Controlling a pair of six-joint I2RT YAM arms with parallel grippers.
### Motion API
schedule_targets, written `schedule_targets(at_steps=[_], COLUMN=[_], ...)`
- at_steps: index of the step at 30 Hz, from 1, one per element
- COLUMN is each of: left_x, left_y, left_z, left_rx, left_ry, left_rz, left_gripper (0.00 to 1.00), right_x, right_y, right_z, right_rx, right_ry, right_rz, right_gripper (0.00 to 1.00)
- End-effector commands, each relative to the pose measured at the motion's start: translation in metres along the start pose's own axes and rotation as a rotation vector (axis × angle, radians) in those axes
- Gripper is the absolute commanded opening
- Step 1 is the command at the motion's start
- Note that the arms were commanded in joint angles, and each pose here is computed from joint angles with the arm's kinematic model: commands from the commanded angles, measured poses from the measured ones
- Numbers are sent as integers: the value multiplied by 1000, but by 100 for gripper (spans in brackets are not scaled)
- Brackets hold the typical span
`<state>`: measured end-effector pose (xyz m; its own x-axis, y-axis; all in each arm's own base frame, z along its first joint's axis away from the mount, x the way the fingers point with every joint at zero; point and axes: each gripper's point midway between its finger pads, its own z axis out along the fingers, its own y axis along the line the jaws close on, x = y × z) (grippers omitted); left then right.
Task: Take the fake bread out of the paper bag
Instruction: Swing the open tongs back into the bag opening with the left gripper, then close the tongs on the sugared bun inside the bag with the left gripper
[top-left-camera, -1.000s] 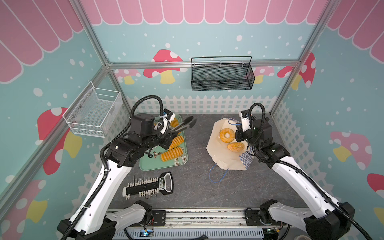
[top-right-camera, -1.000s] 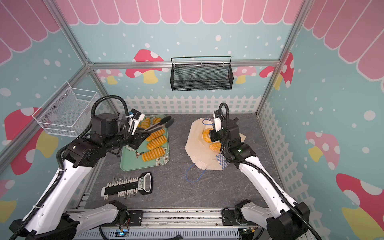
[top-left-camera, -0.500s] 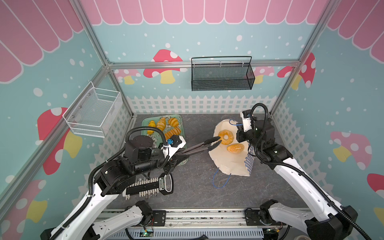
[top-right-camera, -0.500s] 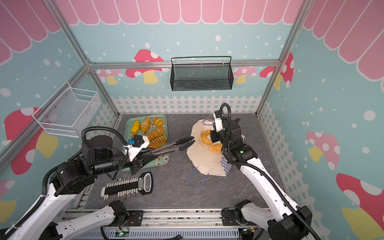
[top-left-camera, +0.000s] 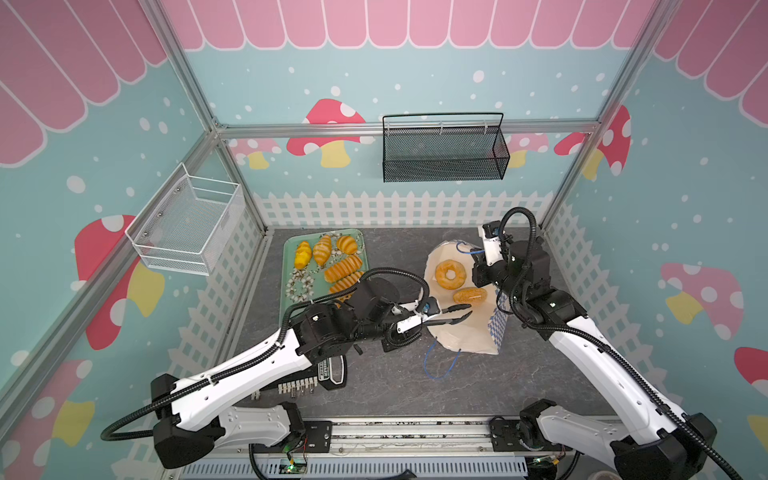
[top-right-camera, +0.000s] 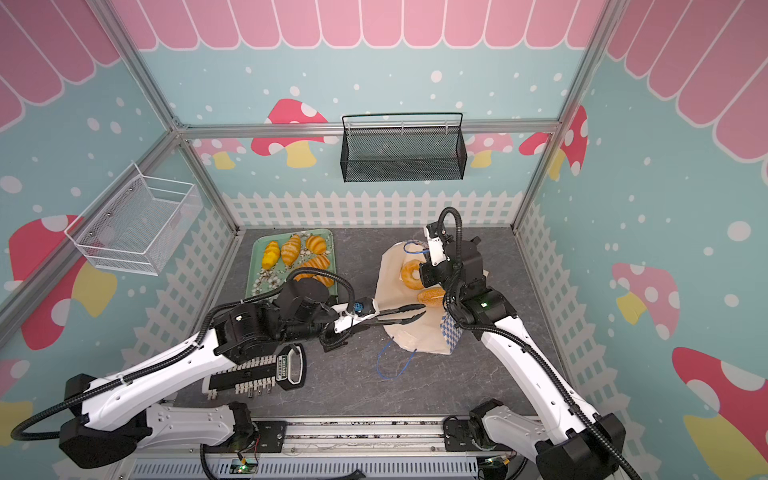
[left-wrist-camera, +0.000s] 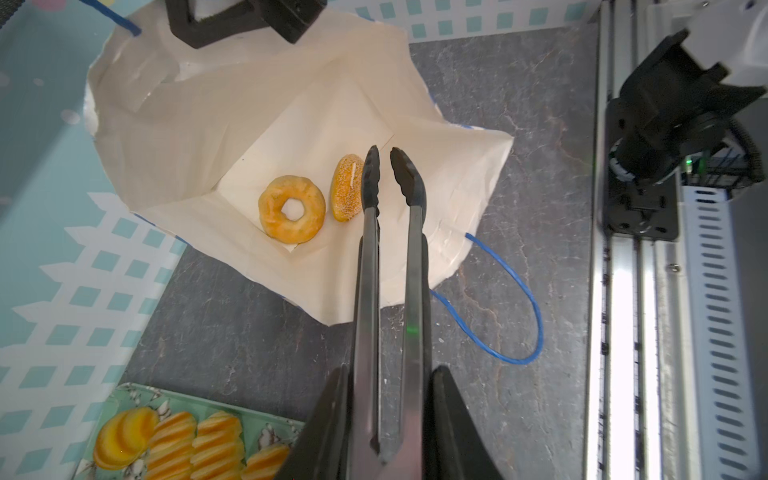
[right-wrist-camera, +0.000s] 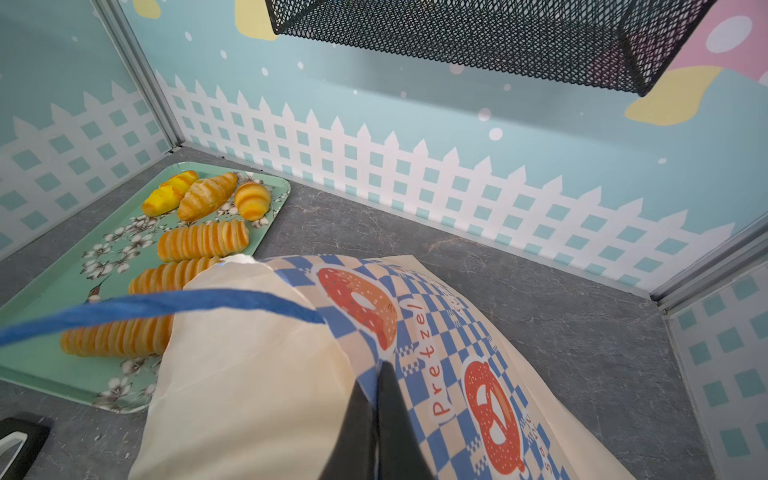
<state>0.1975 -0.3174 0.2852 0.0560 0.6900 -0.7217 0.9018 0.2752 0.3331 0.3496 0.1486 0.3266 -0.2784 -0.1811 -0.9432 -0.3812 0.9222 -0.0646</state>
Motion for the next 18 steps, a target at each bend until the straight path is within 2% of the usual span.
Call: schedule_targets(at_steps=[1, 7, 8, 10, 11, 18], left_x=[-18, -16, -16, -16, -16, -8], left_y=[20, 23, 24, 27, 28, 38], left_z=[14, 56, 62, 73, 77, 105], left_rx=[-105, -107, -111, -121, -123, -161], left_ry=[-49, 0, 10, 35, 44, 94], left_rz=[112, 174, 180, 192, 196, 210], left_gripper=[26, 28, 26, 16, 15, 32], right_x=[-25, -24, -23, -21, -20, -16], right_y=[4, 5, 5, 5, 5, 6], right_z=[-15, -20, -20, -21, -21, -20], right_rx=[-34, -38, -37, -40, -39, -43], right_ry=[-71, -73, -72, -69, -67, -61], right_rz=[-25, -34, -34, -35, -36, -41], right_gripper=[0, 0, 0, 0, 0, 0])
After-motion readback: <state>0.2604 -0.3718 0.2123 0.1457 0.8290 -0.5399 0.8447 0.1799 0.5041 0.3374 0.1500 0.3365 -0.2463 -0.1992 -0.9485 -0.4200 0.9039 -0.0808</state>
